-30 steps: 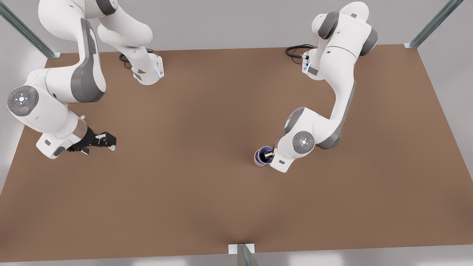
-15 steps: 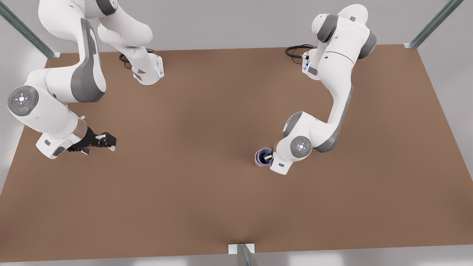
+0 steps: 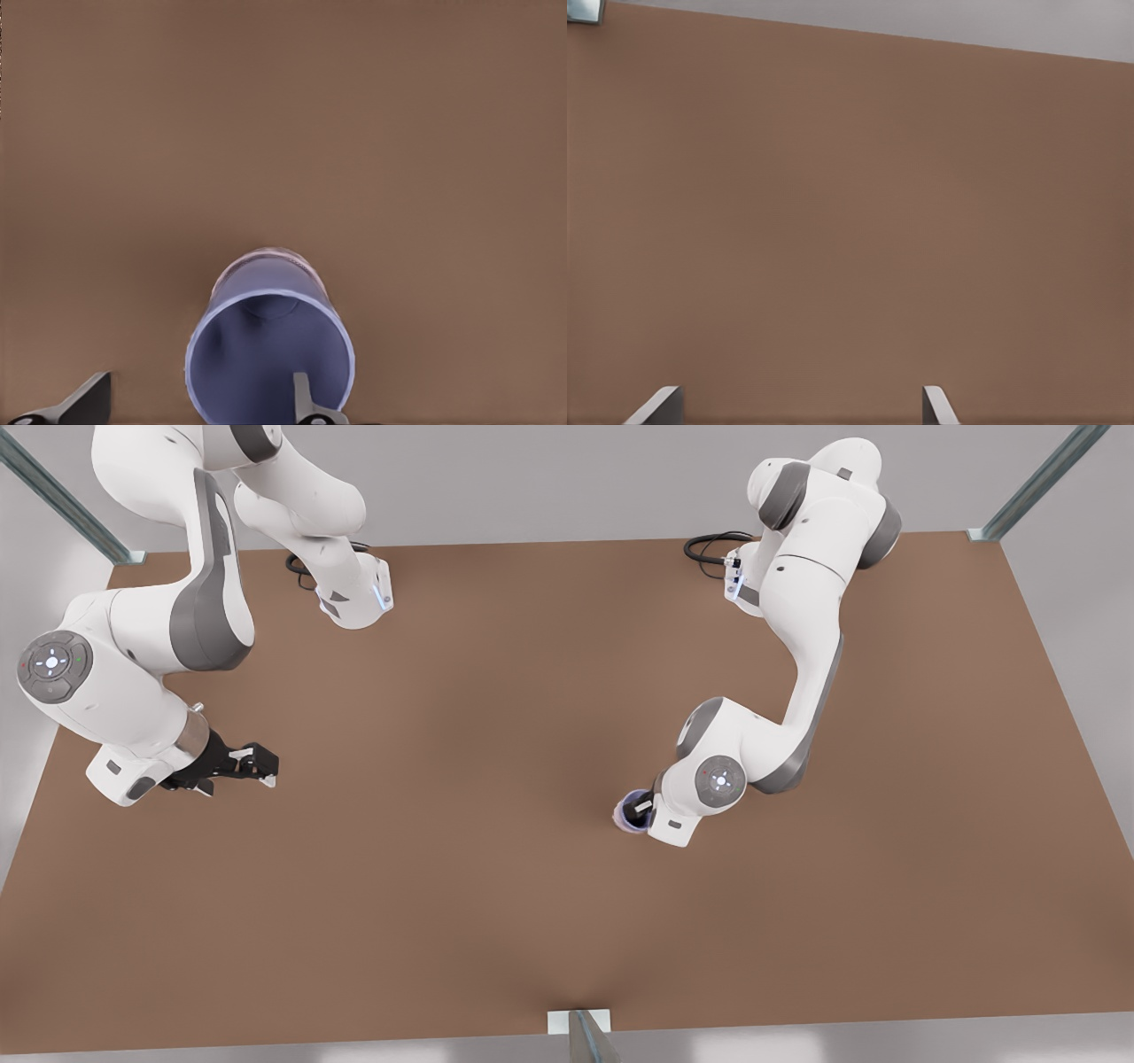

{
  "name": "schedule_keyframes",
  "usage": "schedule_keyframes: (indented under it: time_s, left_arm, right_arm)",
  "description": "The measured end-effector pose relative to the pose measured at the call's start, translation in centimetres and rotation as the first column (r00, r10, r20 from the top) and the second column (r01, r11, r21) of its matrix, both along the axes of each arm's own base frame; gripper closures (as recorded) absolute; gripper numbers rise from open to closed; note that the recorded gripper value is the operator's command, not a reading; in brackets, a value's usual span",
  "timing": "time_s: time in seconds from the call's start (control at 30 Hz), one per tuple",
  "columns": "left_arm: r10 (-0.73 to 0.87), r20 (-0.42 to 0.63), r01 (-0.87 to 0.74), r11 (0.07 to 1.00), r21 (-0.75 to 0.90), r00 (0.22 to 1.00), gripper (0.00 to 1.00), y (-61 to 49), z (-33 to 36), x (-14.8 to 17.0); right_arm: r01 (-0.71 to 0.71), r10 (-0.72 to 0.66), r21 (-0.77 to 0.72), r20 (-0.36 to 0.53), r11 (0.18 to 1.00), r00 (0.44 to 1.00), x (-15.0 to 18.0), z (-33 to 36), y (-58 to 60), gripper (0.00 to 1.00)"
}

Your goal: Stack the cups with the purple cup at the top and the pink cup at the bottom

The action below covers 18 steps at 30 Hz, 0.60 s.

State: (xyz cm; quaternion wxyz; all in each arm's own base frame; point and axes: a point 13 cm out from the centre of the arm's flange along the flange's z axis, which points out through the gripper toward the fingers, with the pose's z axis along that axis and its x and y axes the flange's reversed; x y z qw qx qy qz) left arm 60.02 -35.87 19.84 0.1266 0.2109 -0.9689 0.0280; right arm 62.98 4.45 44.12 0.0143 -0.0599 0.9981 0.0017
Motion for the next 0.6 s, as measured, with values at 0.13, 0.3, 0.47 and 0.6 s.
schedule_keyframes:
  time_s: [0.13, 0.3, 0.47, 0.6]
  left_arm:
    - [0.002, -0.001, -0.002, 1.000, 0.005, 1.000, 0.00, 0.1, 0.0, 0.0]
    - [0.006, -0.001, -0.006, 1.000, 0.008, 1.000, 0.00, 0.1, 0.1, -0.1]
    - [0.008, 0.002, -0.008, 1.000, 0.008, 1.000, 0.00, 0.2, 0.8, -0.1]
    - [0.010, 0.009, -0.010, 1.000, 0.006, 1.000, 0.01, 0.2, 1.7, 0.0]
  right_arm:
    - [0.001, -0.001, 0.000, 0.000, 1.000, 1.000, 0.0, 0.0, 0.0, 0.00]
    - [0.002, -0.002, 0.000, 0.000, 1.000, 1.000, 0.0, 0.0, 0.0, 0.00]
    - [0.002, -0.002, 0.001, 0.000, 1.000, 1.000, 0.0, 0.0, 0.0, 0.00]
    - [0.003, -0.003, 0.001, 0.000, 1.000, 1.000, 0.0, 0.0, -0.1, 0.00]
